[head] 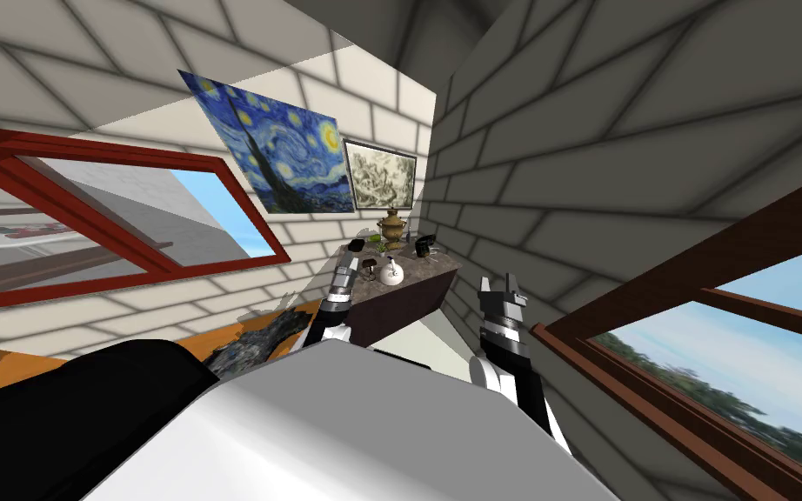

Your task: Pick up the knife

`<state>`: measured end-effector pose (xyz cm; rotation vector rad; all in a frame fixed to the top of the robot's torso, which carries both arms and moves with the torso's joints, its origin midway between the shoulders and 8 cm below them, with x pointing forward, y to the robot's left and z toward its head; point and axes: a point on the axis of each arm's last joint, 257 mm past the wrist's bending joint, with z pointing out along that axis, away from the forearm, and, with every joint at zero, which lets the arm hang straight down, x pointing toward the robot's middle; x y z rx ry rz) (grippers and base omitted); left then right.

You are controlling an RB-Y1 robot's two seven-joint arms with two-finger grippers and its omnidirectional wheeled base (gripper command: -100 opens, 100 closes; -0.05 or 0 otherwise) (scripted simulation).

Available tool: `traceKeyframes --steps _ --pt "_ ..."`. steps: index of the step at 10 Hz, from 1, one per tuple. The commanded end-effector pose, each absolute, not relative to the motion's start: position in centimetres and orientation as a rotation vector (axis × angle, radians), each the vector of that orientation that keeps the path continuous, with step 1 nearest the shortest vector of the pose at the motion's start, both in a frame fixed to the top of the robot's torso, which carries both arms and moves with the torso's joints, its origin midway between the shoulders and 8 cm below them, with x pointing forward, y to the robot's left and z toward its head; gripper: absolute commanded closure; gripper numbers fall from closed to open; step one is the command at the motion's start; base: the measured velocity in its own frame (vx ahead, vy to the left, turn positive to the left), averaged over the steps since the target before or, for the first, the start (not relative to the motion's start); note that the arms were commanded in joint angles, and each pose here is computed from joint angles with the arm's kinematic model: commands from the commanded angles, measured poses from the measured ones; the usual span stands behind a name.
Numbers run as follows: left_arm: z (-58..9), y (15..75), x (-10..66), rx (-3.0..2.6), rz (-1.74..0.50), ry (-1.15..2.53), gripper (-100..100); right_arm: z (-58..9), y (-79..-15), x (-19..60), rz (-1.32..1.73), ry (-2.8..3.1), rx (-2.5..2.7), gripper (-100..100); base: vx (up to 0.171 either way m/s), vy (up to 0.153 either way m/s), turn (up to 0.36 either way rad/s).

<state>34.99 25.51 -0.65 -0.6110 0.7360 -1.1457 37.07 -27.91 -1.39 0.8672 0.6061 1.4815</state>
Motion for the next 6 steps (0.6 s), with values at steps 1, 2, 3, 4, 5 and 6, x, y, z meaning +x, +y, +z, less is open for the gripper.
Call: traceKeyframes --steps 1,2,3,4,5,6 --pt "-0.9 25.5 35.4 -0.589 -1.133 0.771 -100 -1.4 -27.9 37.1 1.482 0.606 0.867 0 -0.013 0.013 -0.064" --pt "-1.2 25.5 35.7 -0.573 -1.120 0.799 -100 -1.4 -27.9 37.1 1.482 0.606 0.867 0 -0.041 0.035 -0.091" --pt "-1.5 25.7 36.3 -0.557 -1.102 0.831 -100 -1.4 -27.9 37.1 1.482 0.606 0.867 0 -0.064 0.044 -0.100" --pt "-2.0 26.0 36.9 -0.542 -1.079 0.865 -100 -1.4 -27.9 37.1 1.482 0.606 0.867 0 -0.077 0.053 -0.143" --pt "-2.4 26.3 37.7 -0.528 -1.053 0.900 -100 -1.4 -27.9 37.1 1.482 0.606 0.867 0 -0.083 0.067 -0.141" --pt "-2.9 26.8 38.6 -0.515 -1.022 0.937 -100 -1.4 -27.9 37.1 1.482 0.606 0.867 0 -0.091 0.071 -0.160"
